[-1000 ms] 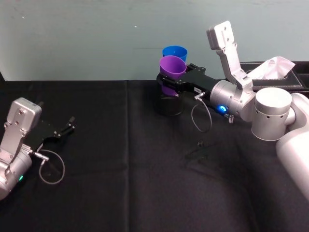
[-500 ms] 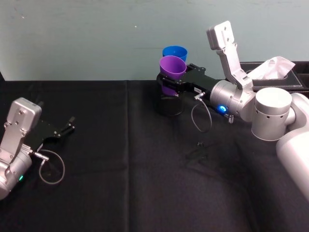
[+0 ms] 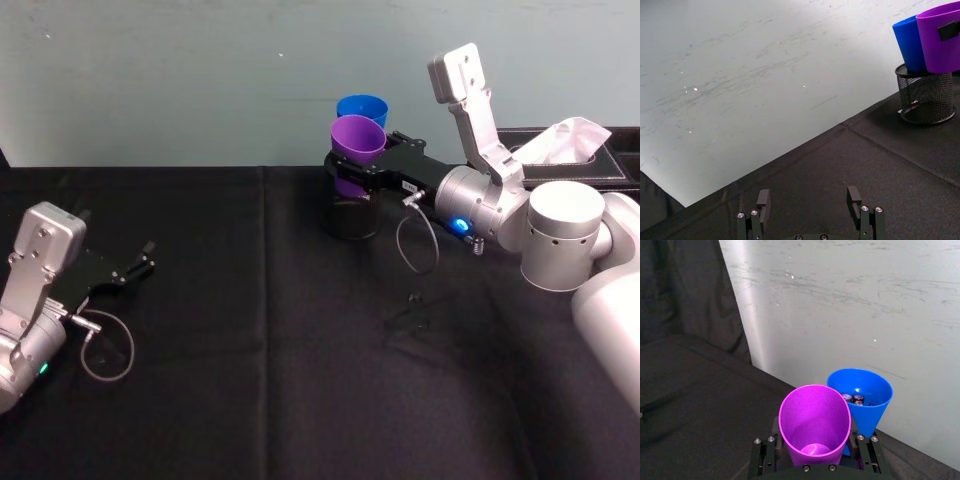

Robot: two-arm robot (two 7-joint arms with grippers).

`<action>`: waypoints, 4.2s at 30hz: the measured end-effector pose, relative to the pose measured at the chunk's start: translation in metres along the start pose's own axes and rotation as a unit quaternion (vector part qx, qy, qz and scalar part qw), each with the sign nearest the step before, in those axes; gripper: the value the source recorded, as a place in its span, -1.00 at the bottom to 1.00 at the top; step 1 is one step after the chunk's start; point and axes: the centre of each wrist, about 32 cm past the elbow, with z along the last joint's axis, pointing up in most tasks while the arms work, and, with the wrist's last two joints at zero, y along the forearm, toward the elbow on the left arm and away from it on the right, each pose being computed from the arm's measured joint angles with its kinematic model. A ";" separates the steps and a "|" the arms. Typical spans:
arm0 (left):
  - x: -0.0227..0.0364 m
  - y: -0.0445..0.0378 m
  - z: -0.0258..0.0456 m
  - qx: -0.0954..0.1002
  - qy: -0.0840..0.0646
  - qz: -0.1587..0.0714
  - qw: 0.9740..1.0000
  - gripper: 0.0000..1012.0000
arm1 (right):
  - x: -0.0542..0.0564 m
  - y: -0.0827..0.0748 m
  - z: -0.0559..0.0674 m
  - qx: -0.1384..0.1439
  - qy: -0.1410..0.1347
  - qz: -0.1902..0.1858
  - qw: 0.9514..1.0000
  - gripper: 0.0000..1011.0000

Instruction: Pick up one cup with a gripper and tap it against the other cup.

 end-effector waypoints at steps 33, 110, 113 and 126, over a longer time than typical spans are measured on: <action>0.0000 0.0000 0.0000 0.000 0.000 0.000 1.000 0.98 | 0.000 0.000 0.000 0.000 0.000 0.000 1.000 0.44; 0.0000 0.0000 0.0000 0.000 0.000 0.000 1.000 0.98 | 0.000 0.000 0.000 0.000 0.000 0.000 1.000 0.44; 0.0000 0.0000 0.0000 0.000 0.000 0.000 1.000 0.98 | 0.000 0.000 0.000 0.000 0.000 0.000 1.000 0.44; 0.0000 0.0000 0.0000 0.000 0.000 0.000 1.000 0.98 | 0.000 0.000 0.000 0.000 0.000 0.000 1.000 0.44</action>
